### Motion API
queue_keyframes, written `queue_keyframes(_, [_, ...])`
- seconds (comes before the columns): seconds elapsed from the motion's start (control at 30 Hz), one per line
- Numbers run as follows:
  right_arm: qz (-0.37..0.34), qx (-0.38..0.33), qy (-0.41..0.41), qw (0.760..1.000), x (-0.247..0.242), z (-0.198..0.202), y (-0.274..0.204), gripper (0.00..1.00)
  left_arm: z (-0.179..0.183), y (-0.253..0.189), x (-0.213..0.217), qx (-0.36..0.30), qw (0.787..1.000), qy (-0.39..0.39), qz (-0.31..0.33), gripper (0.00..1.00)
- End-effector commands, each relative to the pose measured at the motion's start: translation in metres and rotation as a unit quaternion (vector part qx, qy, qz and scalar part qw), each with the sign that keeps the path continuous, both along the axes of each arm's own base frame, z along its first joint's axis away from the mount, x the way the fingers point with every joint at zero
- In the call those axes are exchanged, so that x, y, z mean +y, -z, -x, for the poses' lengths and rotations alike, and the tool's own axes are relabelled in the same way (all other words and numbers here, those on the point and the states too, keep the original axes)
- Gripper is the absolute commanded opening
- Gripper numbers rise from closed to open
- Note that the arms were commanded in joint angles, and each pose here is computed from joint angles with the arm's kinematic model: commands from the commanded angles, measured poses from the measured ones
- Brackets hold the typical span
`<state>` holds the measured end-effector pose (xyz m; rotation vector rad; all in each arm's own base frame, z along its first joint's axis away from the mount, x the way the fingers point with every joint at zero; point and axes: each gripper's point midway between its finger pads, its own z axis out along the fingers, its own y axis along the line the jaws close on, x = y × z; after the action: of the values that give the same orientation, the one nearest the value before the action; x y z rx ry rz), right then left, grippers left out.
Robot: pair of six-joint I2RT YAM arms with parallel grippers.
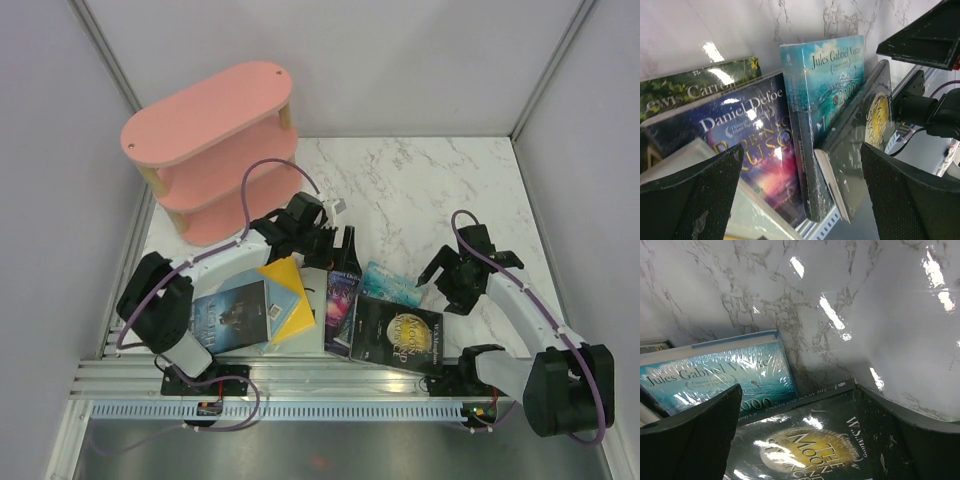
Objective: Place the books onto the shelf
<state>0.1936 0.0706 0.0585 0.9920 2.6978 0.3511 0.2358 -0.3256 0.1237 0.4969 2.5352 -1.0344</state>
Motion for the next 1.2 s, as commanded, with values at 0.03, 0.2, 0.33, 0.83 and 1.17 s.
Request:
queue_keyframes(0.03, [-0.020, -0.020, 0.007, 1.000, 0.007, -0.010, 0.000, 0.94, -0.008, -0.010, -0.036, -0.009, 0.996, 0.051, 0.068, 1.00])
queue_keyframes(0.2, [-0.022, -0.011, 0.003, 1.000, 0.008, -0.010, 0.007, 0.94, 0.001, -0.002, -0.055, 0.007, 0.989, 0.112, 0.099, 1.00])
queue_keyframes(0.33, [-0.021, 0.002, 0.000, 1.000, 0.008, -0.009, 0.015, 0.94, 0.006, 0.008, -0.066, 0.018, 0.984, 0.134, 0.112, 1.00])
queue_keyframes(0.83, [-0.037, 0.020, 0.004, 0.999, 0.015, -0.015, 0.030, 0.93, 0.012, 0.052, -0.092, 0.077, 0.979, 0.148, 0.120, 0.93])
queue_keyframes(1.17, [-0.049, 0.029, 0.015, 0.998, 0.019, -0.015, 0.040, 0.93, 0.039, 0.065, -0.095, 0.101, 0.972, 0.174, 0.122, 0.75])
